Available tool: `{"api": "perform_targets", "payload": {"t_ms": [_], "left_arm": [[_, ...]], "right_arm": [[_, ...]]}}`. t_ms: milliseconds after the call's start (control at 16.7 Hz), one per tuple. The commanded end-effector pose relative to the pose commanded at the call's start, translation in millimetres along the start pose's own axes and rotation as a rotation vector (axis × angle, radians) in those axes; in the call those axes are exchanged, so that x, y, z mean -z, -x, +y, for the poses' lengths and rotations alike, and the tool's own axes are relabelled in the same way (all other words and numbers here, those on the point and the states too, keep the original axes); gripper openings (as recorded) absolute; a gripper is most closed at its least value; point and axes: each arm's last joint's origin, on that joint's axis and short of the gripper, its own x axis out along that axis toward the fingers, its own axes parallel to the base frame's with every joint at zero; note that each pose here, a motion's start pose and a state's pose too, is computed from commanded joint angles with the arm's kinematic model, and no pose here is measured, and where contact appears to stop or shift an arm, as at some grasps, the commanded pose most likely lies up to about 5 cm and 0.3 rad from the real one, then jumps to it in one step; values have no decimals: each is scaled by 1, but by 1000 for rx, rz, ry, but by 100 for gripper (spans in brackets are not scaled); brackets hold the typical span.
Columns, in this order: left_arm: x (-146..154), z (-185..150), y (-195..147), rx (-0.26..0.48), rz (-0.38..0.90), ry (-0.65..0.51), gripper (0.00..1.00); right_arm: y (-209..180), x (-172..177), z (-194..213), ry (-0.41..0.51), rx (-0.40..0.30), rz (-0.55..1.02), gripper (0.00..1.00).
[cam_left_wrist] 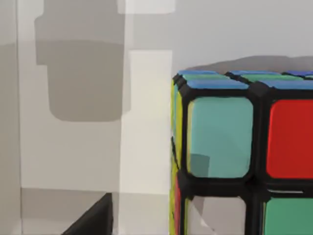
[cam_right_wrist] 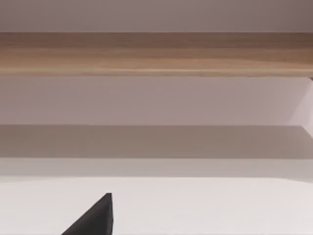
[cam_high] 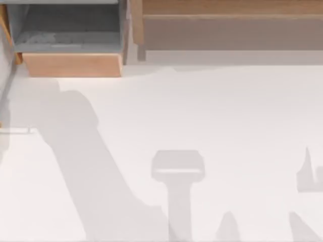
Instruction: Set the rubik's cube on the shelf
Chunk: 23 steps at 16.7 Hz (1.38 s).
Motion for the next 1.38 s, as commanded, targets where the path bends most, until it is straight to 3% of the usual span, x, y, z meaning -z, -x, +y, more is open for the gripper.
{"api": "perform_targets", "payload": {"t_ms": [360,1140,1380], "left_arm": [[-3,-3,-11,1,-3,-3,100],[-3,-3,-11,1,-3,-3,2],[-3,-3,-11,1,-3,-3,0]], "right_arm": [[0,0,0,0,0,0,100],[0,0,0,0,0,0,100],[0,0,0,0,0,0,100]]}}
